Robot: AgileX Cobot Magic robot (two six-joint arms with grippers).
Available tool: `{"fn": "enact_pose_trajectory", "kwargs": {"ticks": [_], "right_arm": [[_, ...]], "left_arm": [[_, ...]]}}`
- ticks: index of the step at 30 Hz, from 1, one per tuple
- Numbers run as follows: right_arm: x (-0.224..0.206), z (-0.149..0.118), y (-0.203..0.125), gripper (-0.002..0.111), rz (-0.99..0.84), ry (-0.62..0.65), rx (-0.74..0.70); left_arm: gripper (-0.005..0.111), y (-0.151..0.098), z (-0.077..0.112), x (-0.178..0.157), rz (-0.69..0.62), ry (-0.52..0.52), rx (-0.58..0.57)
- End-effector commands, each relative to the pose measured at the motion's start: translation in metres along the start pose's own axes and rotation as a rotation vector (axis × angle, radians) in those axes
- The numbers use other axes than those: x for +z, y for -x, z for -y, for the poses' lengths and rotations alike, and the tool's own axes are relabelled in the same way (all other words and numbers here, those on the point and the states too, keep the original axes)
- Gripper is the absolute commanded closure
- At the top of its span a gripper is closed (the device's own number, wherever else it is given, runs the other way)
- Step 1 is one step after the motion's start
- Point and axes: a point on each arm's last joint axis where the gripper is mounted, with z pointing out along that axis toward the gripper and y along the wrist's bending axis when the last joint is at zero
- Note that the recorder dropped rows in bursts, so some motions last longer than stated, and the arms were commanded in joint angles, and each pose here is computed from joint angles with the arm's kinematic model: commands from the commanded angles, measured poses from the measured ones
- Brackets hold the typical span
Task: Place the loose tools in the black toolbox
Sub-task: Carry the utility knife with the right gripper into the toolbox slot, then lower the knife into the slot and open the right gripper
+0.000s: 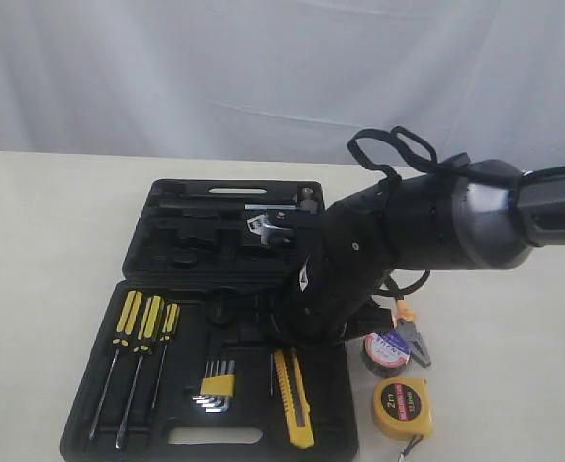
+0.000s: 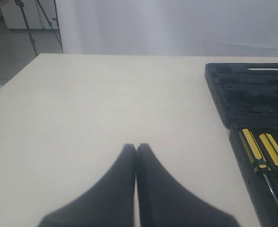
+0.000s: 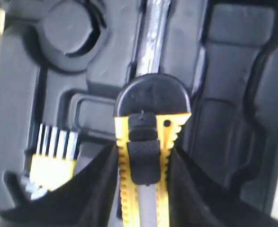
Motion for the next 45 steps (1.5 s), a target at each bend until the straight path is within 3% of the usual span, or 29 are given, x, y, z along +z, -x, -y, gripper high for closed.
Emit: {"fn": "enact_pose_trajectory", "kwargs": {"ticks": [1,12,45], "right_arm": [[-0.006,0.002,0.007,0.109,0.077,-0.017,0.037],[-0.008,0.016,0.015,0.109,0.166,-0.173,0.018],[0.017,0.006,0.004,0.109,0.130,-0.139,0.017]], "left_arm": [[0.107,0.000,0.001,0.000,0.009,-0.008,-0.010],[0.107,0.000,0.001,0.000,0.009,-0.008,-0.010],[0.107,0.000,0.001,0.000,0.009,-0.008,-0.010]]}}
